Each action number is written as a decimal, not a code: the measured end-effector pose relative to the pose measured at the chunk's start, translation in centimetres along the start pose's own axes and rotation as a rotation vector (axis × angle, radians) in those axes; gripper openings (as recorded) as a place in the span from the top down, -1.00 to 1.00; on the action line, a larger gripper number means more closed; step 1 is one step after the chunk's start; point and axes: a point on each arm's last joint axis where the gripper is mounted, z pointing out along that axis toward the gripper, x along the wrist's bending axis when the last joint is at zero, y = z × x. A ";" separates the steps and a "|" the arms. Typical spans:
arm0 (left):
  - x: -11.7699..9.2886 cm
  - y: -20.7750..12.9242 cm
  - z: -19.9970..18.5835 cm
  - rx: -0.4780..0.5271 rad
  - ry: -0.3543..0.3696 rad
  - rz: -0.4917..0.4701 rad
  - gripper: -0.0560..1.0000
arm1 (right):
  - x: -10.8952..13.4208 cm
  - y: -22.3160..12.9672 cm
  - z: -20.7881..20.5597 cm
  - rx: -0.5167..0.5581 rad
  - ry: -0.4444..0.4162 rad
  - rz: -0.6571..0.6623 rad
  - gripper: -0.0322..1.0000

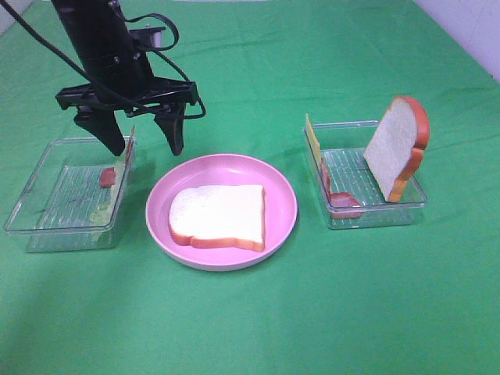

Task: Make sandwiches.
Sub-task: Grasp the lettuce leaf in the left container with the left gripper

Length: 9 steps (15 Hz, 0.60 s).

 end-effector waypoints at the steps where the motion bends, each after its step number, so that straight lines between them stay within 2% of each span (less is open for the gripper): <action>1: 0.1 0.2 -0.3 -0.017 0.022 0.000 -0.55 | 0.0 0.0 0.0 0.000 0.000 0.000 -0.55; 4: 0.4 0.3 -0.4 -0.024 0.050 -0.004 -0.55 | 0.0 0.0 0.0 0.000 0.000 0.000 -0.55; 9: 0.9 -0.2 -1.1 -0.037 0.106 -0.018 -0.44 | 0.0 0.0 0.0 0.000 0.000 0.000 -0.55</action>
